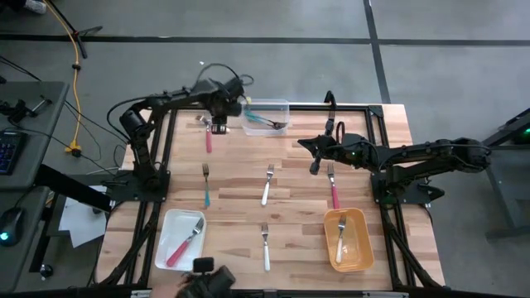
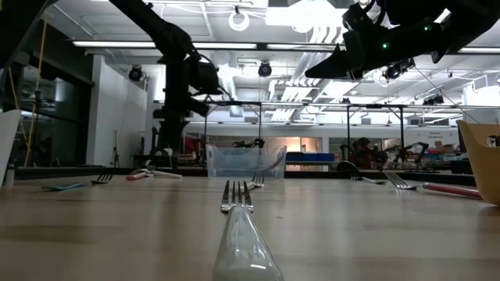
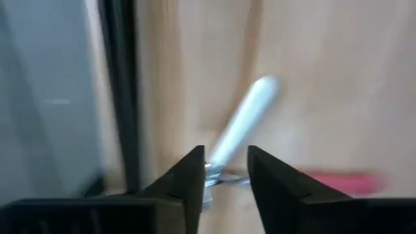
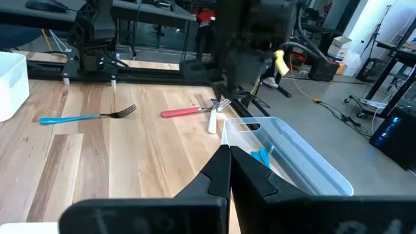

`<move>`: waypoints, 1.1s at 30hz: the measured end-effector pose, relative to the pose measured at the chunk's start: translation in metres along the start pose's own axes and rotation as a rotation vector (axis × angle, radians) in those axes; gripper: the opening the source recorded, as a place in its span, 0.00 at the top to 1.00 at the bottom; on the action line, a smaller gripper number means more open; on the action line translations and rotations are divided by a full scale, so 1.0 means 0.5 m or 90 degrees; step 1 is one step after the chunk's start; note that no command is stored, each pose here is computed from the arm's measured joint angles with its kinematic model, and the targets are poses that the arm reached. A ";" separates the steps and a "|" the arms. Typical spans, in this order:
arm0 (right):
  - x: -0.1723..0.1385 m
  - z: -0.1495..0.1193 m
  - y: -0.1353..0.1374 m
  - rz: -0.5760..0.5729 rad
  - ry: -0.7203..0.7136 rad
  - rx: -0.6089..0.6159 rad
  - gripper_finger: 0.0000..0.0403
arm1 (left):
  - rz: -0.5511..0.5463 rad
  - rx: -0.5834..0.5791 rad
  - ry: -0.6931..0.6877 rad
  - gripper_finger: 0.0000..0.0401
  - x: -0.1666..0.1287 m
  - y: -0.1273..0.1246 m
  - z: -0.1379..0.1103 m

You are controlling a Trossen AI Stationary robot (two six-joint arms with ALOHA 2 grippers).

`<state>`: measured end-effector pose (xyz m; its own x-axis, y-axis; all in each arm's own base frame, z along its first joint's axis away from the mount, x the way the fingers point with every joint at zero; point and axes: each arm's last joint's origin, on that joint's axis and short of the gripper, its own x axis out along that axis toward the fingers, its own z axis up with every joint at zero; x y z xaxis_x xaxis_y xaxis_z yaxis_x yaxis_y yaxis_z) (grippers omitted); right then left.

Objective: Sort silverware by color (type)
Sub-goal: Put the white fork into the yellow bin

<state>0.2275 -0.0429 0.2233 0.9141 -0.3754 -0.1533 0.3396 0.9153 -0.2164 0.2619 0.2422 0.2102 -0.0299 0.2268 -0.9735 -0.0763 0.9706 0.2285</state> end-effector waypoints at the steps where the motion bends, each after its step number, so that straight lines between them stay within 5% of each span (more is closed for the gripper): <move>1: 0.000 0.000 0.000 0.000 0.000 -0.001 1.00 | -0.042 -0.046 -0.023 0.77 0.000 0.005 -0.006; 5: 0.000 0.000 0.000 0.000 0.000 -0.005 1.00 | -0.142 -0.194 -0.072 0.88 0.005 0.016 -0.016; 9: 0.000 0.000 0.000 0.000 0.000 -0.005 1.00 | -0.140 -0.375 -0.096 0.98 0.004 0.022 -0.003; 12: 0.000 0.000 0.000 0.000 0.000 -0.005 1.00 | -0.143 -0.446 -0.105 0.99 0.013 0.014 0.004; 22: 0.000 -0.003 0.001 0.002 0.009 -0.007 1.00 | -0.145 -0.566 -0.113 1.00 0.069 -0.020 -0.012; 27: 0.000 -0.003 0.000 0.002 0.010 -0.007 1.00 | -0.037 -0.557 -0.110 0.97 0.065 -0.016 -0.011; 33: 0.000 -0.003 0.001 0.002 0.010 -0.007 1.00 | -0.015 -0.543 -0.091 0.95 0.077 -0.022 -0.005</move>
<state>0.2273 -0.0429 0.2218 0.9116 -0.3749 -0.1688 0.3344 0.9149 -0.2262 0.2589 0.2401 0.1705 0.1027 0.2707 -0.9572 -0.7987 0.5960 0.0829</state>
